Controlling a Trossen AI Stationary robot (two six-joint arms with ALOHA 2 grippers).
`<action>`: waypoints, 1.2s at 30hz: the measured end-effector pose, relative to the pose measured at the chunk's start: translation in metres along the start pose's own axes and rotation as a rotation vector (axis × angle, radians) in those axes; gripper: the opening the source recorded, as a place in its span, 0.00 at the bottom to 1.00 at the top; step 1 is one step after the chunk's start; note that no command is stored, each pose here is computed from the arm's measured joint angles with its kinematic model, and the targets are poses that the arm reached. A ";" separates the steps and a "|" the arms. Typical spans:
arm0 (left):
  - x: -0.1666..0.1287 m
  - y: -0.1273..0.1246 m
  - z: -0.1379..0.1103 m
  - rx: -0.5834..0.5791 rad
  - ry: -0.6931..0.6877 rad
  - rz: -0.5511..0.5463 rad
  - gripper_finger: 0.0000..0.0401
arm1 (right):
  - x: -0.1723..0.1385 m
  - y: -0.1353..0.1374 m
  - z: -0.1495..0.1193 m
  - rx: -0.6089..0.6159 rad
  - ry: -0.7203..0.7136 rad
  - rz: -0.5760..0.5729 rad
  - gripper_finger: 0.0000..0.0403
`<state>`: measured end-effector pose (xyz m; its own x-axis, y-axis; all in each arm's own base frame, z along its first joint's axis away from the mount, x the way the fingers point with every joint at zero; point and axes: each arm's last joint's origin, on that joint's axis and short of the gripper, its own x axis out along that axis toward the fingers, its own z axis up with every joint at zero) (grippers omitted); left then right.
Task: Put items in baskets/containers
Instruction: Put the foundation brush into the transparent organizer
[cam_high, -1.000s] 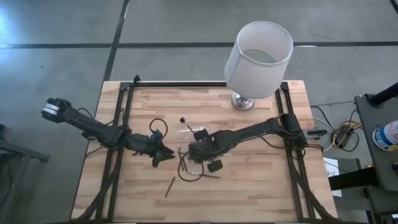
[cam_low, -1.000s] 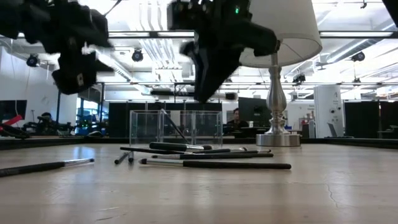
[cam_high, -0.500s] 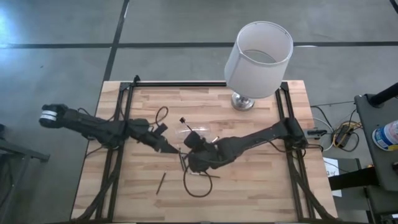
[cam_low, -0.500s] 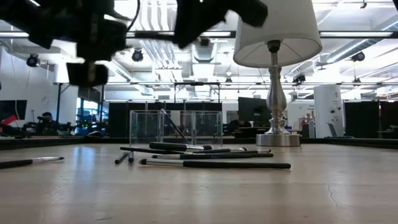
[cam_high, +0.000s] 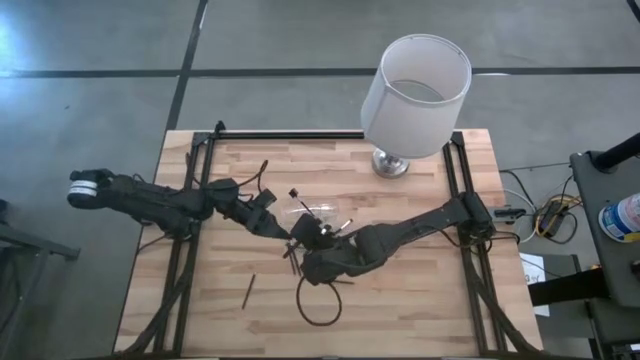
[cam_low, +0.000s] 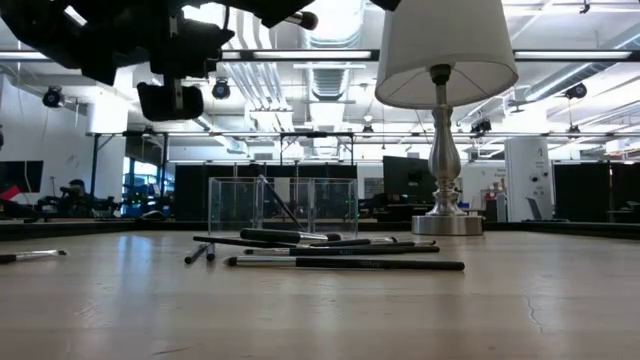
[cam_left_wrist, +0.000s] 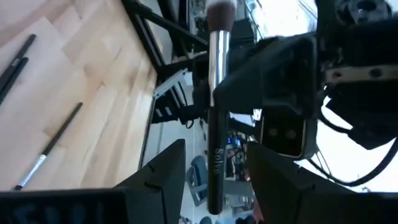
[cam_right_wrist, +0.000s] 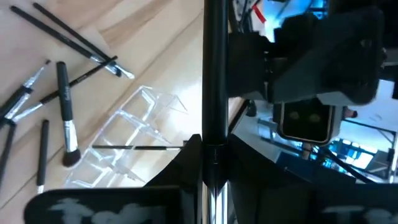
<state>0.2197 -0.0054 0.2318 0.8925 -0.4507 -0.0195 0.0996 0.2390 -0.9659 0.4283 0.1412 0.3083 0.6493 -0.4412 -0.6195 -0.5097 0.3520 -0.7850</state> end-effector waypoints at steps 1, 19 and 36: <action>0.001 0.001 0.000 -0.003 0.002 0.007 0.41 | 0.000 0.000 0.000 0.002 0.003 -0.007 0.11; 0.030 -0.016 0.013 0.076 0.098 -0.047 0.41 | 0.001 -0.003 0.001 -0.010 0.001 -0.040 0.11; 0.032 -0.014 0.013 0.114 0.114 -0.032 0.18 | 0.006 -0.007 -0.004 -0.004 0.029 -0.047 0.13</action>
<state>0.2523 -0.0120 0.2482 0.8331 -0.5525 -0.0242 0.1826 0.3161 -0.9310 0.4333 0.1328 0.3098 0.6561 -0.4809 -0.5815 -0.4811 0.3271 -0.8133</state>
